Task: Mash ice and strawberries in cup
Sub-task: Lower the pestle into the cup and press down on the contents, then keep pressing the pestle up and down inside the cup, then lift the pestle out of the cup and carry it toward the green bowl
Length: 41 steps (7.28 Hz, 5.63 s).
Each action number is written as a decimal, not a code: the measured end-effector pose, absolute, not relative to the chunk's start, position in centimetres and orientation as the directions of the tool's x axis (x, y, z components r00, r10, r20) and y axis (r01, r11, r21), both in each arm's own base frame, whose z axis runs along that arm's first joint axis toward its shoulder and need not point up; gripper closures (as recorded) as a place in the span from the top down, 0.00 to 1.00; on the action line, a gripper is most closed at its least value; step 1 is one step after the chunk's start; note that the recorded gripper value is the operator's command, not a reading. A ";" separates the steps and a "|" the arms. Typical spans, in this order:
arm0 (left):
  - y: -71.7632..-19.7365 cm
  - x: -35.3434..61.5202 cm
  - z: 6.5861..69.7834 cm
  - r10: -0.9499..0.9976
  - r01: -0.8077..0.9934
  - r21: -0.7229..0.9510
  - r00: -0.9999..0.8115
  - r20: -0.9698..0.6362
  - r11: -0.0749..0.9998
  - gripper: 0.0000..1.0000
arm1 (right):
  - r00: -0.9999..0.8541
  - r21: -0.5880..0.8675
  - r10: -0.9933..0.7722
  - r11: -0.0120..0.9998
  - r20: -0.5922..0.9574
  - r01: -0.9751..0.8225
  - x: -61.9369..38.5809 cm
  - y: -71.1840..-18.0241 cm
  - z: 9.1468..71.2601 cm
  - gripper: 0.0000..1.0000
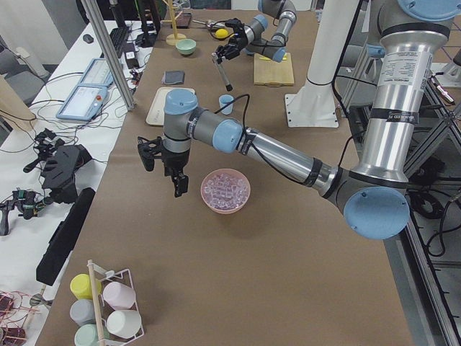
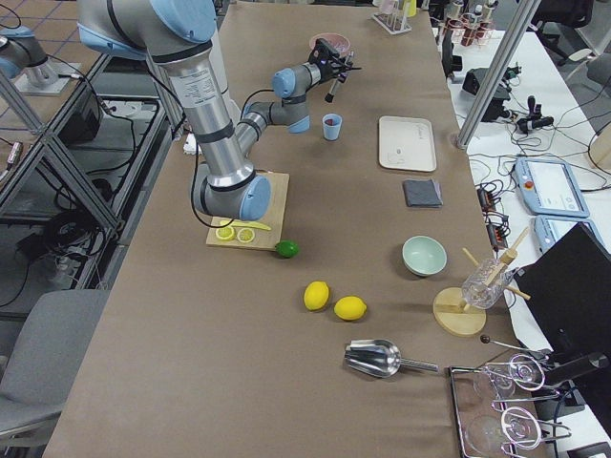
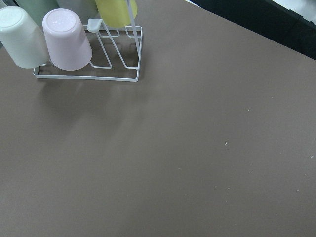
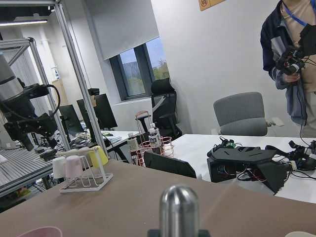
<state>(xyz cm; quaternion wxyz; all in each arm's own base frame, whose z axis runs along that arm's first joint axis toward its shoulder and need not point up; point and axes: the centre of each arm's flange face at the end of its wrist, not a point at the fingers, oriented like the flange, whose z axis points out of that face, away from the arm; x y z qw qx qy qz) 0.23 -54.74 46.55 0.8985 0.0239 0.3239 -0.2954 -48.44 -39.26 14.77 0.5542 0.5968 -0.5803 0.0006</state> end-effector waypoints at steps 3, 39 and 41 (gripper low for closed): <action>-55.0 0.3 47.2 -0.522 0.546 -0.158 0.617 -0.589 0.823 0.98 | 0.374 0.674 -0.670 0.259 0.641 -0.692 -48.9 -42.9 15.5 0.00; -56.5 1.2 44.6 -0.510 0.555 -0.139 0.598 -0.619 0.820 0.98 | 0.437 0.685 -0.598 0.276 0.672 -0.675 -42.8 -44.1 14.6 0.00; -55.4 1.0 41.6 -0.464 0.550 -0.088 0.595 -0.656 0.830 0.98 | 0.479 0.692 -0.513 0.402 0.712 -0.600 -38.7 -48.4 14.9 0.00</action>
